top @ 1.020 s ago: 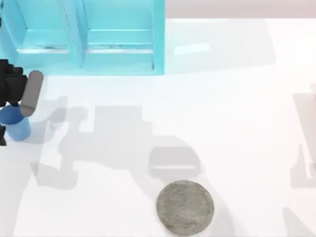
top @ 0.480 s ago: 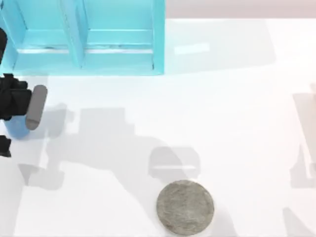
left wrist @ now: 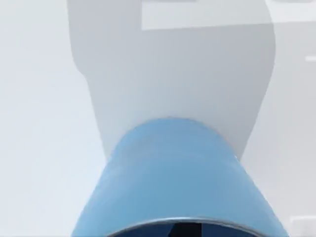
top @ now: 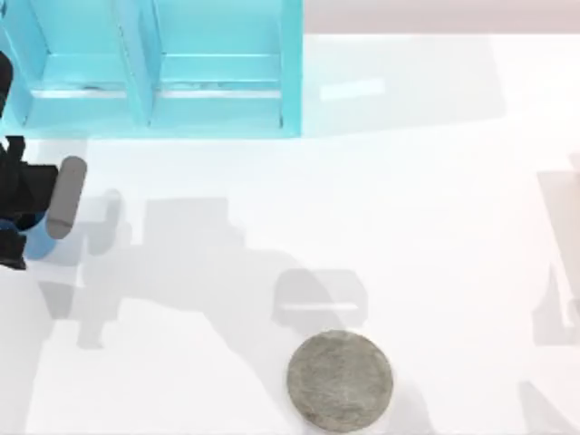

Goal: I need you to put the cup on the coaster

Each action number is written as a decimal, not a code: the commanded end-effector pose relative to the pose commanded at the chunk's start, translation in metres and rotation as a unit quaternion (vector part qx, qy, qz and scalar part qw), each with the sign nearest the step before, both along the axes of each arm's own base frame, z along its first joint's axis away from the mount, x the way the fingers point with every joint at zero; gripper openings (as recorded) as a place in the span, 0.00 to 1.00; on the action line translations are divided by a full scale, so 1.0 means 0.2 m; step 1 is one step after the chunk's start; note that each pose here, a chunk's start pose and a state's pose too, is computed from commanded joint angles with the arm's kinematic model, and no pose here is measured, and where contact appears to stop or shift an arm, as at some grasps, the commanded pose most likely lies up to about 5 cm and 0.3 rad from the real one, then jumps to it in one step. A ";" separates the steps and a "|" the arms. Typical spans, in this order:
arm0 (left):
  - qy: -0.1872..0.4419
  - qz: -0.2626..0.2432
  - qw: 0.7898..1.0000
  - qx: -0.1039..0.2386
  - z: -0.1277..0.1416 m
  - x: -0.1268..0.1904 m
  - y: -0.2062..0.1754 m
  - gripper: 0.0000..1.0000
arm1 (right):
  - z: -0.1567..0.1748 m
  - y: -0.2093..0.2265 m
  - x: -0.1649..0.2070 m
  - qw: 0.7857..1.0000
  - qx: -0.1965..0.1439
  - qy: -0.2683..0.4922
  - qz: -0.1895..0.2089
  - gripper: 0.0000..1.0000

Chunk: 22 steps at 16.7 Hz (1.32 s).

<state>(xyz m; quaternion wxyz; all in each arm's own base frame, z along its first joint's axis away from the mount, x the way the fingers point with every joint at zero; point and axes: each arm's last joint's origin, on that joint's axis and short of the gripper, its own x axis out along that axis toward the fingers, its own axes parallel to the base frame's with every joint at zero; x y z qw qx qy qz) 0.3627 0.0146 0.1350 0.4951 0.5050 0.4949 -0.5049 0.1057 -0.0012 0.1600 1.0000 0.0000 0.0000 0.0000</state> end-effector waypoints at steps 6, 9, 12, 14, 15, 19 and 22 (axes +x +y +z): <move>0.000 0.000 1.000 0.000 0.00 0.00 0.00 0.00 | 0.00 0.00 0.00 1.000 0.000 0.000 0.000 1.00; 0.000 0.000 1.000 0.000 0.00 0.00 0.00 0.00 | 0.00 0.00 0.00 1.000 0.000 0.000 0.000 1.00; 0.000 0.000 1.000 0.000 0.00 0.00 0.00 0.00 | 0.00 0.00 0.00 1.000 0.000 0.000 0.000 1.00; -0.001 -0.001 1.000 0.000 0.00 0.00 0.00 0.00 | 0.00 0.00 0.00 1.000 0.000 0.000 0.000 1.00; -0.001 0.000 1.000 0.000 0.00 0.00 -0.01 0.00 | 0.00 0.00 0.00 1.000 0.000 0.000 0.000 1.00; 0.004 0.025 1.000 0.001 0.02 0.02 -0.18 0.00 | 0.00 0.00 0.00 1.000 0.000 0.000 0.000 1.00; 0.008 0.069 0.998 0.005 0.06 0.01 -0.40 0.00 | 0.00 0.00 0.00 1.000 0.000 0.000 0.000 1.00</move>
